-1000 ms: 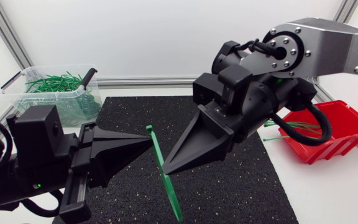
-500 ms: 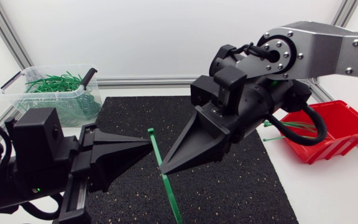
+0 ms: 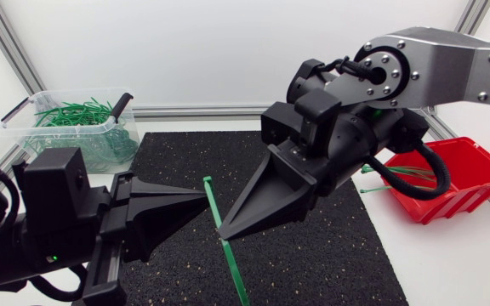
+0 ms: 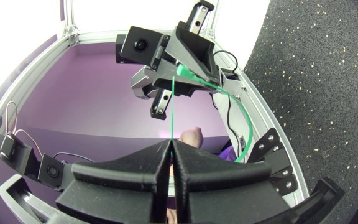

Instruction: Take a green cable tie from the red box, thread the tail through the head to close it, then place it in the transparent bin on the left.

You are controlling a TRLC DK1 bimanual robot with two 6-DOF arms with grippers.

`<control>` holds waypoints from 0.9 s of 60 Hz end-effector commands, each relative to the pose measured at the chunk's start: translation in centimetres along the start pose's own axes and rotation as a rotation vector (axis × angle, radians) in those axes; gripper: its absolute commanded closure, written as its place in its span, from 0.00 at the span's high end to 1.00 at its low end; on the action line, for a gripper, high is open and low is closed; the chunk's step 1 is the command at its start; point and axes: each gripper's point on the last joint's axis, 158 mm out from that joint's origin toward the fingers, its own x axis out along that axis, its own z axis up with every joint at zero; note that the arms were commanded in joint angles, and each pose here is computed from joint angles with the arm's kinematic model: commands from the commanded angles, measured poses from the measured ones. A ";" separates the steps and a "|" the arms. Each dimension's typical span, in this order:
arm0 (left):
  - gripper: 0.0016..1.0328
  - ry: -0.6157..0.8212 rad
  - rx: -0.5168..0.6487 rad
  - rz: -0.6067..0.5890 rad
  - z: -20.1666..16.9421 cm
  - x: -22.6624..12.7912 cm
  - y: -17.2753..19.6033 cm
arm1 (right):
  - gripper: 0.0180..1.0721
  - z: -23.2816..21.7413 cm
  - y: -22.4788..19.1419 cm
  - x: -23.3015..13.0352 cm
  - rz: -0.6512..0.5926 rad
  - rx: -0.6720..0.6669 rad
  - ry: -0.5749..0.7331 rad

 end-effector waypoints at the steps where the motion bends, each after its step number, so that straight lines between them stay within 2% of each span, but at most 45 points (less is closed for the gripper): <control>1: 0.04 -0.004 -0.057 0.010 0.4 0.2 0.5 | 0.05 -0.5 1.0 0.2 0.008 -0.001 0.008; 21: 0.04 -0.039 -0.236 0.003 2.1 -0.1 1.1 | 0.05 -0.3 0.8 -0.1 0.011 0.007 0.000; 54: 0.04 -0.065 -0.372 -0.046 3.4 -0.3 -0.3 | 0.05 0.8 0.8 -0.7 0.027 0.015 -0.023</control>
